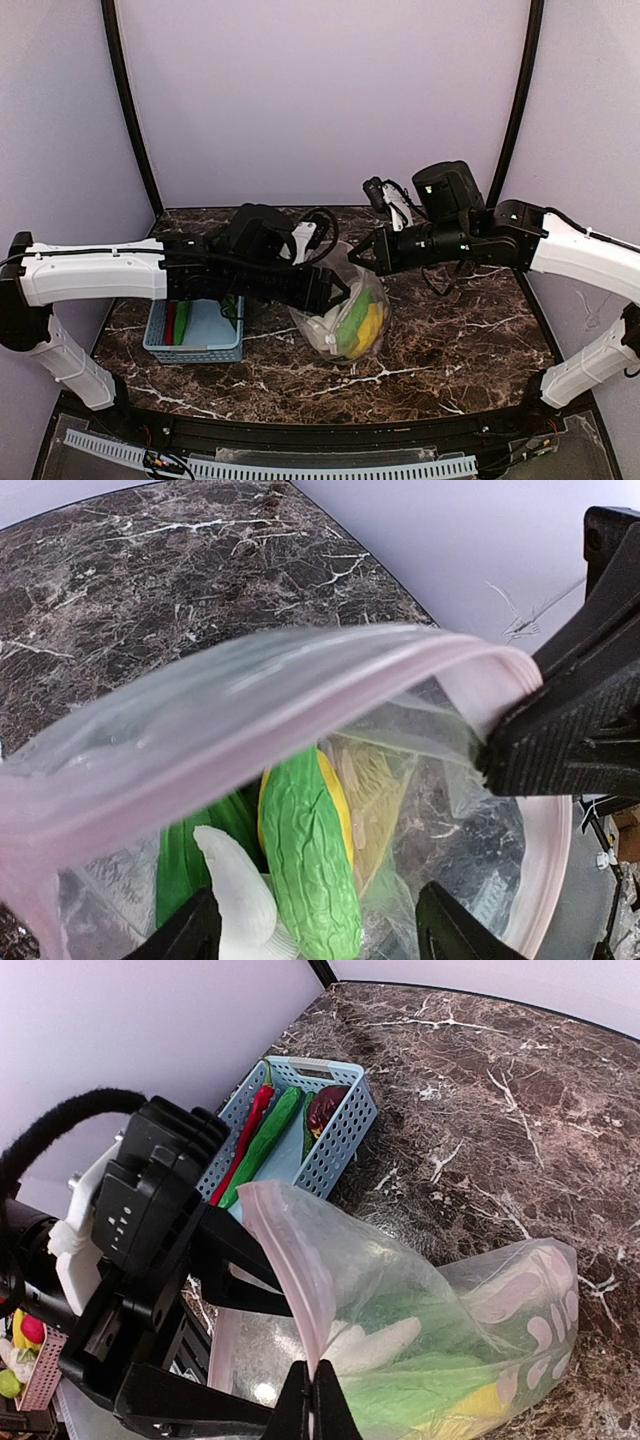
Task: Place the food in the zip-top bag and seal the zipper
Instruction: Place the fake vegetable in the zipper food storage bag, then pick up the fake vegetable from the bin.
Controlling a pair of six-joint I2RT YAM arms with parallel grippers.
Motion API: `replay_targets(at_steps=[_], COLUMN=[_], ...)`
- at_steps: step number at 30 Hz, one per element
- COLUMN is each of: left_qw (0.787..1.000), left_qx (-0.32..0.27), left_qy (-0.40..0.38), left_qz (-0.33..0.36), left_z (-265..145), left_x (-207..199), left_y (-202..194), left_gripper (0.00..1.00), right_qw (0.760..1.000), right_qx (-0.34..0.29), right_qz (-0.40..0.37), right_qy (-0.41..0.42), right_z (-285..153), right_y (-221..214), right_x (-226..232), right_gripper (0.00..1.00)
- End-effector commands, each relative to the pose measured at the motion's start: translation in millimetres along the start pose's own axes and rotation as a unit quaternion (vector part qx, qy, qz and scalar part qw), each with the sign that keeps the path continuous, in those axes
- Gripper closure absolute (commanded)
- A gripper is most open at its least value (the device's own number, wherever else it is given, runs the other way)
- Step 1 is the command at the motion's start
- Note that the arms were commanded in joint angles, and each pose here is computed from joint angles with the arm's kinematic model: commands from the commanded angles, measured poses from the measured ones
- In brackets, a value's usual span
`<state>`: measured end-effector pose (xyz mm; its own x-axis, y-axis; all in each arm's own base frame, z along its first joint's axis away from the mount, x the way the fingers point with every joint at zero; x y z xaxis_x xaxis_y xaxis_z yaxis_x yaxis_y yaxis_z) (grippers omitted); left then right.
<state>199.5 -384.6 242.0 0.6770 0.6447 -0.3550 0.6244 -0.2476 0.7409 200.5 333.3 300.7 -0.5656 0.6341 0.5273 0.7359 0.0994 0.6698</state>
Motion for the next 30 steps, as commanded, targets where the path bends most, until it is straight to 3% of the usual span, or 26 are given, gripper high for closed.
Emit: replay_targets(at_steps=[1,6,12,16,20,25,30], left_qw=[0.999,0.999,0.999,0.997,0.995,0.984,0.968], left_qx=[-0.030,-0.040,-0.027,-0.053,-0.055,-0.061,-0.031], left_qy=[-0.021,-0.020,0.015,0.017,0.027,0.112,0.198], left_qz=[-0.002,-0.010,-0.025,-0.045,-0.083,-0.122,-0.152], left_z=[-29,-63,-84,-98,-104,-120,-133], left_x=[-11,-10,10,26,60,121,174], left_y=[17,22,15,20,22,18,-10], left_gripper=[0.30,0.23,0.22,0.20,0.20,0.20,0.19], right_qw=[0.999,0.999,0.999,0.999,1.000,1.000,1.000], right_qx=[-0.028,-0.030,-0.028,-0.029,-0.024,-0.025,-0.028], right_qz=[-0.001,-0.003,-0.003,-0.004,-0.004,-0.004,-0.006], right_qy=[0.018,0.018,0.015,0.011,0.014,0.013,0.013], right_z=[-6,-7,-5,-5,-1,-3,-5], right_y=[9,10,8,8,7,7,9], right_x=[9,10,8,6,7,7,8], right_gripper=[1.00,1.00,1.00,1.00,1.00,1.00,1.00])
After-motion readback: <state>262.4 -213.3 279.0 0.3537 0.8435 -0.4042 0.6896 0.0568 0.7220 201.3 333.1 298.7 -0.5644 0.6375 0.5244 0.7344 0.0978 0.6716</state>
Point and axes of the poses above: each gripper's point midway between its finger pads, its own z axis out along the fingers, its own x axis along the line the jaws close on, y = z × x, the point moved 3 cm from there along -z, back along the fingers, and after that the axes turned 5 degrees about z, right-handed, at the moved point
